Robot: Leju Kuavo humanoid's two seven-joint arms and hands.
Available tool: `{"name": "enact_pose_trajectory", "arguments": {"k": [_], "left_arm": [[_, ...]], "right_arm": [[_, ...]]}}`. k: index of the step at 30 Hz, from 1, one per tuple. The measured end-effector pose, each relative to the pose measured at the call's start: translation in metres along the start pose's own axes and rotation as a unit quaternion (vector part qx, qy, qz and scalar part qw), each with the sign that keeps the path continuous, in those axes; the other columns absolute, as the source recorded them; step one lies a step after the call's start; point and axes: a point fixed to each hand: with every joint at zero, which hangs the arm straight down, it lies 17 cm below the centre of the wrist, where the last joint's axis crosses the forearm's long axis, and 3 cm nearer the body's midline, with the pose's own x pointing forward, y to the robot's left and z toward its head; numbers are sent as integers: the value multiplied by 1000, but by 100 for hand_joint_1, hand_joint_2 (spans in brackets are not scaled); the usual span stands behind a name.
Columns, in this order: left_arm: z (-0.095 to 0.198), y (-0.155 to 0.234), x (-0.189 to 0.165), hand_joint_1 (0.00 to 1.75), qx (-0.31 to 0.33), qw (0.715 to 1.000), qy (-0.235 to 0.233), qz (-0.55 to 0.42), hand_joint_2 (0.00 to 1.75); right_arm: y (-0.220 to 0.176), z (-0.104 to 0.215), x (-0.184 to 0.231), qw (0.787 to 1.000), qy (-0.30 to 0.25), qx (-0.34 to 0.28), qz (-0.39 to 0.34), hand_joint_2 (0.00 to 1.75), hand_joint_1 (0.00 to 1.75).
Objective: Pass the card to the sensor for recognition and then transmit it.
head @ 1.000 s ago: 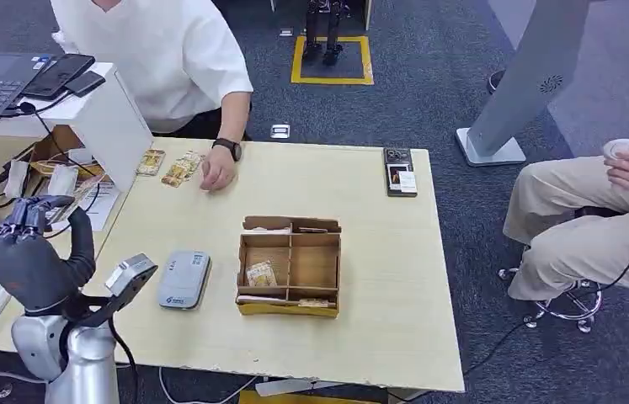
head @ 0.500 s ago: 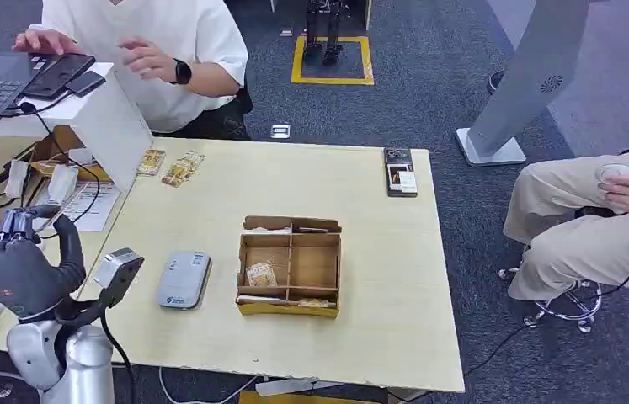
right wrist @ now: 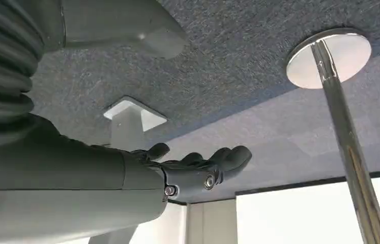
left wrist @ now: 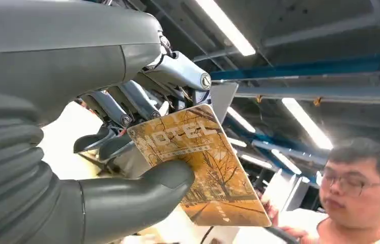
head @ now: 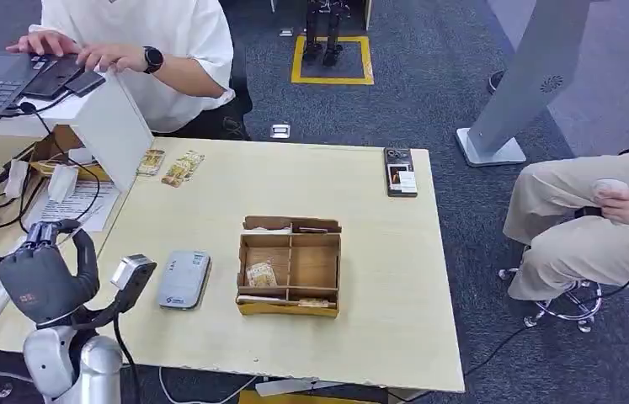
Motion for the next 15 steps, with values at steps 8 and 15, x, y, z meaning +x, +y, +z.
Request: {"name": "enact_pose_trajectory", "arguments": {"k": [8, 15], "left_arm": [[17, -17, -4, 175, -30, 1000, 8, -1, 175], [33, -30, -6, 175, -57, 998, 18, -3, 175]], "right_arm": [[-2, -1, 0, 1000, 2, -3, 0, 175, 0], [-4, -2, -3, 1000, 11, -6, -2, 175, 0]]}}
